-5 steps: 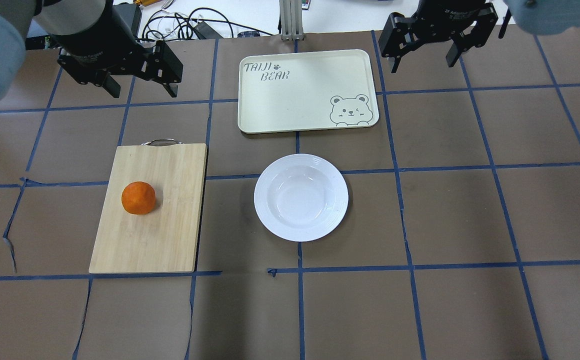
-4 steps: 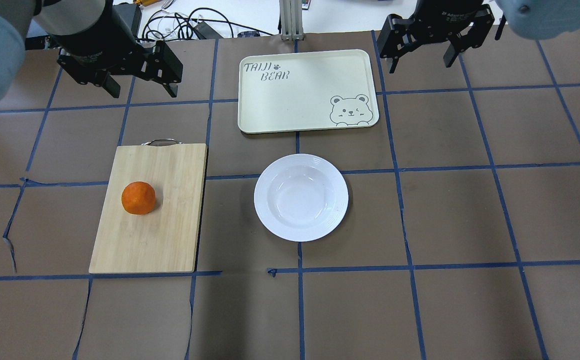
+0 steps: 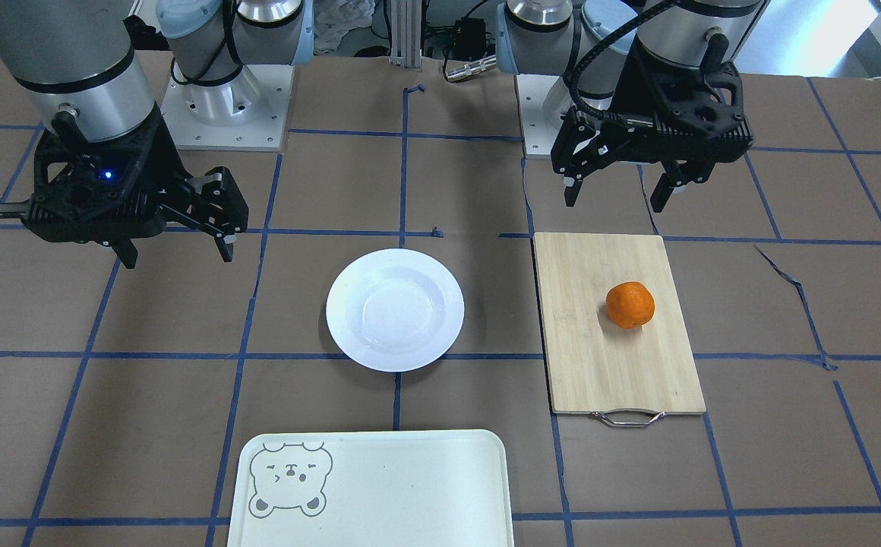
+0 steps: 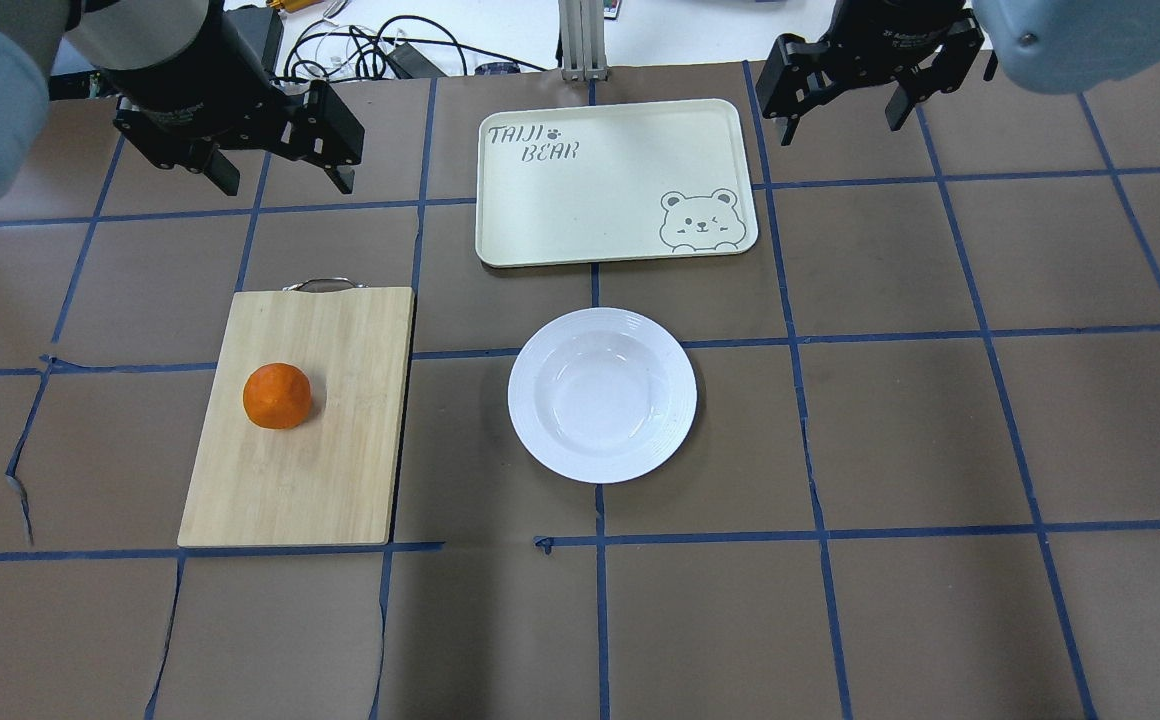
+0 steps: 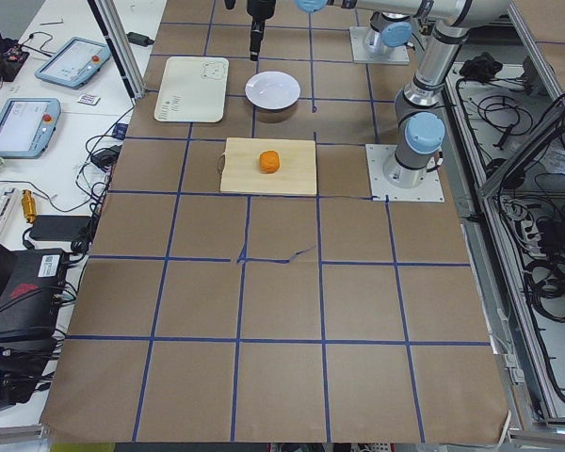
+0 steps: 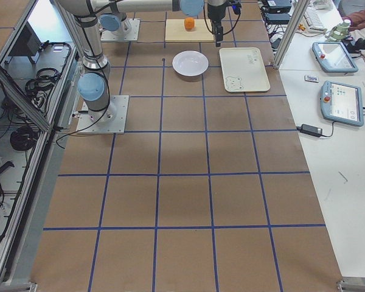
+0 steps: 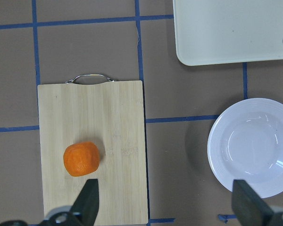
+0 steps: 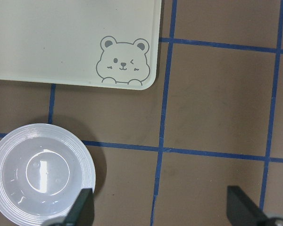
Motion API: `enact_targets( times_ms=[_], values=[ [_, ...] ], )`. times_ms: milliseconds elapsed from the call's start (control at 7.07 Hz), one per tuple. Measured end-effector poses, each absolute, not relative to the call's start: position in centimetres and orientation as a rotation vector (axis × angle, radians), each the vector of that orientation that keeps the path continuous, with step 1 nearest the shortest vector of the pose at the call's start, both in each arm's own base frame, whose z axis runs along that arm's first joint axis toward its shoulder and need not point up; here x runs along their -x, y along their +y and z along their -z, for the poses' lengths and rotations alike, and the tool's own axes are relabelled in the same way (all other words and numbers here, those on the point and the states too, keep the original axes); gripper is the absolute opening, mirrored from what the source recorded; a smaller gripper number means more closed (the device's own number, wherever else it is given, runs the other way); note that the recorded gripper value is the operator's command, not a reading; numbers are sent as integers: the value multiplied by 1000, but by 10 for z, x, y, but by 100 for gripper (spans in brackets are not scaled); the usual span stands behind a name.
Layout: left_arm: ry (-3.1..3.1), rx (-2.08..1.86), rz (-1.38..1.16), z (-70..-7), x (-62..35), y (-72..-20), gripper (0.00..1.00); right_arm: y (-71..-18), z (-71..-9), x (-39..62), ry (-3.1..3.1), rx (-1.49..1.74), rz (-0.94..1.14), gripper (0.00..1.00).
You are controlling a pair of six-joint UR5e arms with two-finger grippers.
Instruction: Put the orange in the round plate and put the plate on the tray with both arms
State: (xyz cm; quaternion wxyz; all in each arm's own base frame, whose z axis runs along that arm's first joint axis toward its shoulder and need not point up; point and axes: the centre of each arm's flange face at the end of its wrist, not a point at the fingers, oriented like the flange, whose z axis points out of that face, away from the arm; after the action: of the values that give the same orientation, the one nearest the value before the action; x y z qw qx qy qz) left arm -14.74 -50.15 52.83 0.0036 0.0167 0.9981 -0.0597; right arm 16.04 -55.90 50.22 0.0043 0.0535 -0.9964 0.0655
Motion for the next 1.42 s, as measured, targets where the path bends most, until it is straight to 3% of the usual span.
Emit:
enact_targets(
  times_ms=[849, 1132, 1415],
  values=[
    [3131, -2, 166, -522, 129, -509, 100, -557, -501, -163, -3122, -169, -195, 100],
    [3124, 75, 0, -472, 100, -516, 100, -558, -500, -161, -3124, -165, -191, 100],
    [3103, 253, -283, -381, 37, -511, 100, -558, -500, -161, -3124, -170, -191, 100]
  ],
)
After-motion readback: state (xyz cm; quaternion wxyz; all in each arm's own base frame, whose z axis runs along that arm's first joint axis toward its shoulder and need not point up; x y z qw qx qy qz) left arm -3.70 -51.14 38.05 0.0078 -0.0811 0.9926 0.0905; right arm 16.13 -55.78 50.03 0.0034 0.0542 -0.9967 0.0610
